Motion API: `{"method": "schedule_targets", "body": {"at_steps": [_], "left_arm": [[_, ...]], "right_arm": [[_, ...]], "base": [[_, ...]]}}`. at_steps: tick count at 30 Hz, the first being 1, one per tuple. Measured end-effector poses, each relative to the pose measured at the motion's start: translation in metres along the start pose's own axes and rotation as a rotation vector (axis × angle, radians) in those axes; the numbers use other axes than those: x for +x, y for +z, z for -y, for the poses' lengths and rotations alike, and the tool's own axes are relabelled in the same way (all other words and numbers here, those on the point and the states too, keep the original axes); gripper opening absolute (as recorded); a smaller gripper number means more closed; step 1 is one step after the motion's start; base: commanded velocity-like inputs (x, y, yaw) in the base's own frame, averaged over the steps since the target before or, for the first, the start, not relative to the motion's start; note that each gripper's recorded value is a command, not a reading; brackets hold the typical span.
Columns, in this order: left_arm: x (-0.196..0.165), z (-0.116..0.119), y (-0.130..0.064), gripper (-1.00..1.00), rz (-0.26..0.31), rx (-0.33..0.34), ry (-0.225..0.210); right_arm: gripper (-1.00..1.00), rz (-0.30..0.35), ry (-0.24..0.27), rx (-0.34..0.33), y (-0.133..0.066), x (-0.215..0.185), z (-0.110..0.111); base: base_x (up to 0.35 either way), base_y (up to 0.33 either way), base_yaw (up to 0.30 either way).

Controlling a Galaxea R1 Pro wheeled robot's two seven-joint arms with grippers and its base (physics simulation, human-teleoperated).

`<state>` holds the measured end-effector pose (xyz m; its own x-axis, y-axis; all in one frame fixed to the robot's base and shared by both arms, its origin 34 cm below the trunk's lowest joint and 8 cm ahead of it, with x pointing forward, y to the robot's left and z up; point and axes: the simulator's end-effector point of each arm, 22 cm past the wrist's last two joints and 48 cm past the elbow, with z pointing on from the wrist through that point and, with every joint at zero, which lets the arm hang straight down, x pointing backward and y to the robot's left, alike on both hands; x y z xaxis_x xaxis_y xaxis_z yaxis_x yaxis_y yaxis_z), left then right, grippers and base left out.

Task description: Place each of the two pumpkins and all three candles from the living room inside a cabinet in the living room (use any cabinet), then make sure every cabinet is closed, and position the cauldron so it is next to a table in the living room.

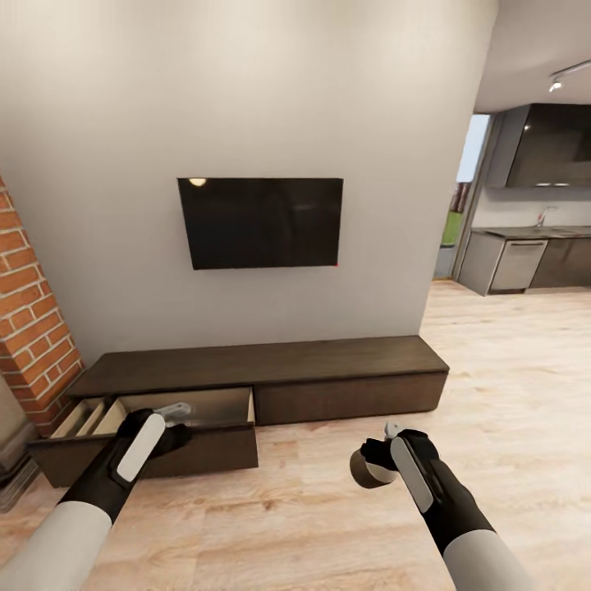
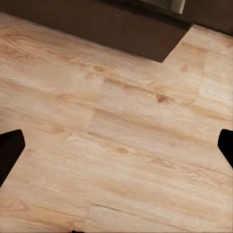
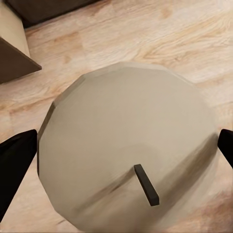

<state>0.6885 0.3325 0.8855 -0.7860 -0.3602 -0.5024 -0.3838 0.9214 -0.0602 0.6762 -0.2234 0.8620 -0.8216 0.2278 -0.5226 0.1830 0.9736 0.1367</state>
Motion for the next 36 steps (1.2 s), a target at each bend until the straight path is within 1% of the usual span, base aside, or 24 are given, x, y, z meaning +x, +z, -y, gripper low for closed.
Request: {"method": "schedule_targets", "body": {"at_steps": [4, 6, 14, 17, 21, 24, 26, 28, 36], "left_arm": [[-0.008, -0.011, -0.003, 1.00, 0.008, 0.005, -0.020], [-0.009, -0.012, -0.006, 1.00, 0.009, 0.006, -0.022], [-0.009, -0.011, -0.006, 1.00, 0.010, 0.011, -0.019], [-0.009, -0.011, -0.006, 1.00, 0.010, 0.010, -0.020], [-0.010, -0.012, -0.006, 1.00, 0.013, 0.009, -0.022], [-0.010, -0.013, -0.006, 1.00, 0.014, 0.007, -0.022], [-0.009, -0.013, -0.006, 1.00, 0.013, 0.006, -0.022], [-0.009, -0.013, -0.006, 1.00, 0.014, 0.006, -0.022], [-0.009, -0.013, -0.006, 1.00, 0.013, 0.006, -0.022]], "right_arm": [[-1.00, 0.002, -0.001, -0.002, -0.003, -0.001, -0.001], [-1.00, 0.004, -0.002, -0.001, -0.006, -0.003, -0.001], [-1.00, 0.003, -0.003, 0.000, -0.007, -0.003, -0.002], [-1.00, 0.004, -0.001, -0.004, -0.006, -0.003, -0.003], [-1.00, 0.008, -0.006, -0.006, -0.006, -0.003, -0.004], [-1.00, 0.009, -0.027, -0.009, -0.006, -0.002, -0.009], [-1.00, 0.008, -0.049, -0.012, -0.006, 0.000, -0.014], [-1.00, 0.008, -0.061, -0.008, -0.006, 0.001, -0.015], [-1.00, 0.010, -0.061, -0.010, -0.006, 0.000, -0.017]], "base": [[0.000, 0.000, 0.247], [0.000, 0.000, 0.256], [0.000, 0.027, 0.278], [0.000, 0.254, 0.209], [0.000, 0.315, 0.041], [0.000, 0.327, 0.005], [0.000, 0.328, 0.001], [0.000, 0.328, 0.000], [0.000, 0.328, 0.000]]}}
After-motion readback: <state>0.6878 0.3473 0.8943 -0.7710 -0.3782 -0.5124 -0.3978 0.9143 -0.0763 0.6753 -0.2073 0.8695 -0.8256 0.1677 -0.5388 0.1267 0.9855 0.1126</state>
